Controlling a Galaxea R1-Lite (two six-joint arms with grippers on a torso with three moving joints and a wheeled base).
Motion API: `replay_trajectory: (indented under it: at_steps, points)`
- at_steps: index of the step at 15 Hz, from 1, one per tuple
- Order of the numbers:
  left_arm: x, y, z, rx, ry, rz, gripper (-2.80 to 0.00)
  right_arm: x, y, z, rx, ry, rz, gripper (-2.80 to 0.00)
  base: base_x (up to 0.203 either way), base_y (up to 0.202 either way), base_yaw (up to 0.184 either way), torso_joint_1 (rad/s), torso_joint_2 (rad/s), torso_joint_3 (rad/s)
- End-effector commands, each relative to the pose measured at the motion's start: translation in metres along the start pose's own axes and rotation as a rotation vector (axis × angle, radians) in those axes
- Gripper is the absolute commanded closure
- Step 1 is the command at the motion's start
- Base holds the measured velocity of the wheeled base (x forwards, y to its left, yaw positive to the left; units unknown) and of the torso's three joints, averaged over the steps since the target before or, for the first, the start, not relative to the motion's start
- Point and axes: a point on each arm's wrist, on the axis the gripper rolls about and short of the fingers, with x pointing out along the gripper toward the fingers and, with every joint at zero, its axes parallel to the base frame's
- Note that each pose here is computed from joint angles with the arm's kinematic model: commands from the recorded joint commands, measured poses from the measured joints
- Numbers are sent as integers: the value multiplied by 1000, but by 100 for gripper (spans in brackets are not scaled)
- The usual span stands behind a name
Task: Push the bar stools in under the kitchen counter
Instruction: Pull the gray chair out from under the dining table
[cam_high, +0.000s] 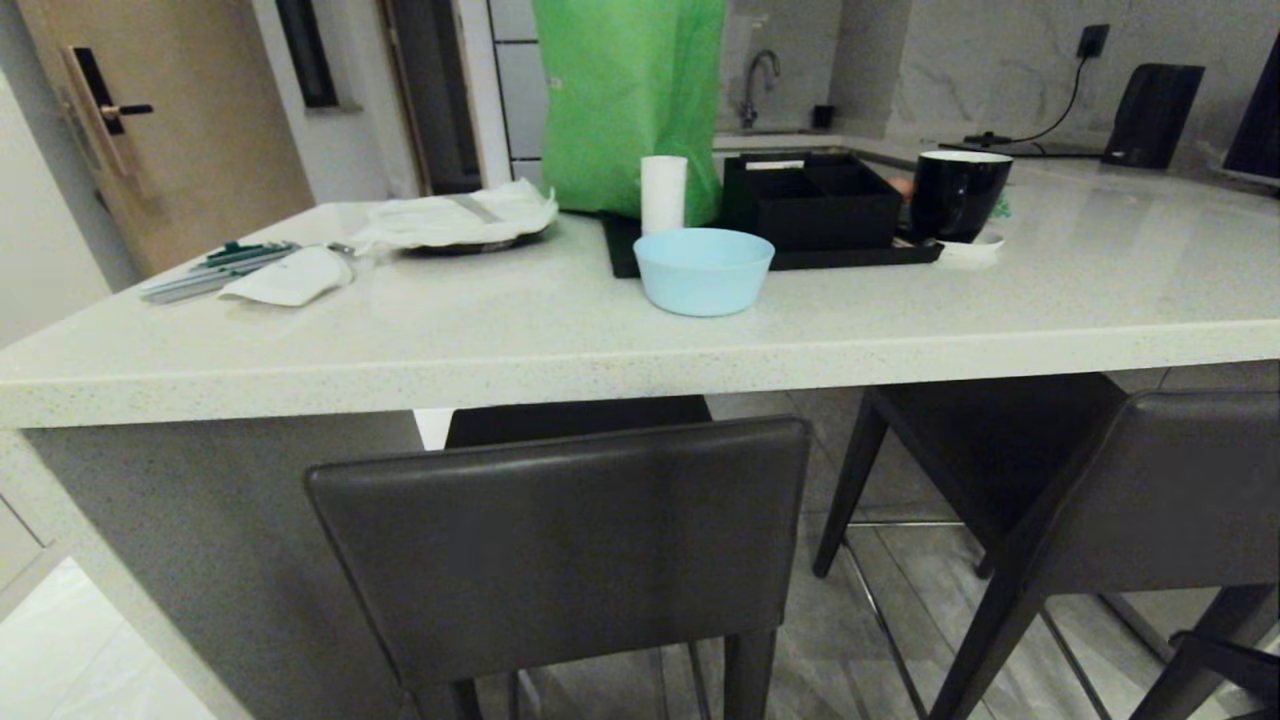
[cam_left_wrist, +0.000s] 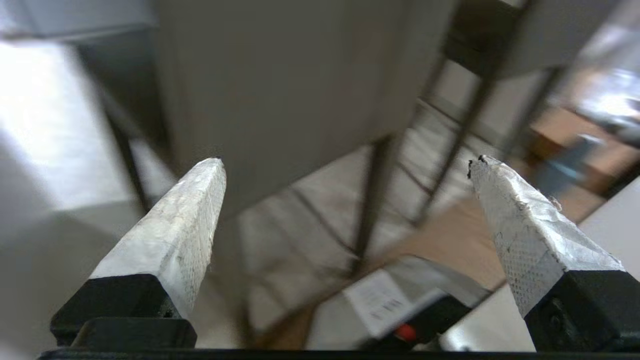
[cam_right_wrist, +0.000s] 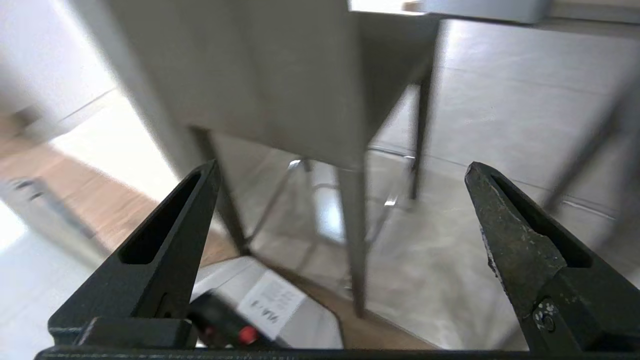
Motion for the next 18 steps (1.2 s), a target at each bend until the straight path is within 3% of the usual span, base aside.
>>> replay_trajectory:
  at_steps: [1,5,8,10,12,18]
  points:
    - [42,20,6,-87,145,-54,-280,26,-11,0,43,82,103,-280,0,0,0,0,0,0]
    - [88,43,10,-114,160,-151,-280,62,-27,3,53,106,238,-280,0,0,0,0,0,0]
    - [89,77,10,-100,120,-187,-280,85,-39,-1,37,122,303,-280,0,0,0,0,0,0]
    - [88,99,11,-76,79,-257,-280,101,-47,-4,34,126,340,-280,0,0,0,0,0,0]
    - [90,109,11,-32,49,-310,-280,118,-56,-11,25,134,368,-280,0,0,0,0,0,0]
    - [104,126,-4,-60,81,-313,-280,165,-75,-28,-25,88,396,-280,0,0,0,0,0,0]
